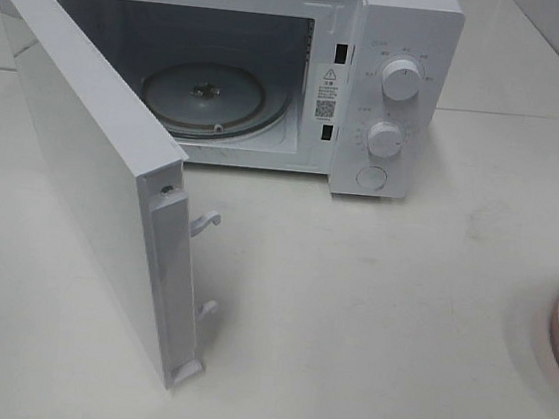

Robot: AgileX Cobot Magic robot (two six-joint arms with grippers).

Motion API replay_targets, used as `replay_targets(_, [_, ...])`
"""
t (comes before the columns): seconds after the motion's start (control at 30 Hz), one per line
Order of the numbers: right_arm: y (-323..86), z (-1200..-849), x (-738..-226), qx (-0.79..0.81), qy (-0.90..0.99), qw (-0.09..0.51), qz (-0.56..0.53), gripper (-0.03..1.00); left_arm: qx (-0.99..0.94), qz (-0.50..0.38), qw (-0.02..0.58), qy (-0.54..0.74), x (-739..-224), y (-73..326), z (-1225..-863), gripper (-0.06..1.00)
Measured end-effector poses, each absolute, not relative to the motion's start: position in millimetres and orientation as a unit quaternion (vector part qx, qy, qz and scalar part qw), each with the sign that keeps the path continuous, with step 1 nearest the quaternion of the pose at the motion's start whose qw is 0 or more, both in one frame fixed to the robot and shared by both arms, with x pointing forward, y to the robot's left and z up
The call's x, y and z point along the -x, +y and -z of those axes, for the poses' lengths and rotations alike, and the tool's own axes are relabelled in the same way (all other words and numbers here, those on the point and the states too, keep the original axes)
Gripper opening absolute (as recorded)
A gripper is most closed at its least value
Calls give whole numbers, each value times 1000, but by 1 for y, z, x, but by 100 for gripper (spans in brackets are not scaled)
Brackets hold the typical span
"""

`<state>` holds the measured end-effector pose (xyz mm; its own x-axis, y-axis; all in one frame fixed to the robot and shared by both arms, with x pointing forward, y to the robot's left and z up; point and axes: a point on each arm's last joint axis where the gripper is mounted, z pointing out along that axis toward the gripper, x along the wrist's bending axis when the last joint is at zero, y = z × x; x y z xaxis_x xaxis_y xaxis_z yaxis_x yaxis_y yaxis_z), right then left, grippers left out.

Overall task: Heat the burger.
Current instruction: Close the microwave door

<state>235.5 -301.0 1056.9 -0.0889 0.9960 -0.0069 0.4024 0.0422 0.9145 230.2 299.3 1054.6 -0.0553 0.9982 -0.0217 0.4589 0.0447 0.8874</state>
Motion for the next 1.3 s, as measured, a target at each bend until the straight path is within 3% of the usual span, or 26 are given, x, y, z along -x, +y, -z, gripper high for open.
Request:
replay_targets(0.33, [-301,-1057,-235,-564,620,370,-401,76,-581,-378,369,619,-238,300,-1064,97])
replay_targets(0.63, [-301,-1057,-235,-564,620,370,-401,76,-583,-367,363,628,-274,302,-1074,84])
replay_targets(0.7, [-301,-1057,-235,-564,620,370,-401,76,-584,-364,361,630,-286,303,-1075,67])
replay_targets(0.93, [-301,-1057,-235,-564,620,370,-401,76,-588,-355,352,636,-310,304,-1075,46])
replay_targets(1.0, [-301,-1057,-235,-564,620,370,-401,76,-591,-348,345,640,-324,305,-1074,23])
replay_targets(1.03, [-301,-1057,-235,-564,620,370,-401,76,-591,-348,345,640,-324,305,-1074,23])
replay_targets(1.1, [-301,-1057,-235,-564,620,370,-401,76,-593,-343,340,644,-340,306,-1071,6])
replay_targets(1.3, [-301,-1057,-235,-564,620,370,-401,76,-579,-370,362,629,-369,309,-1063,0])
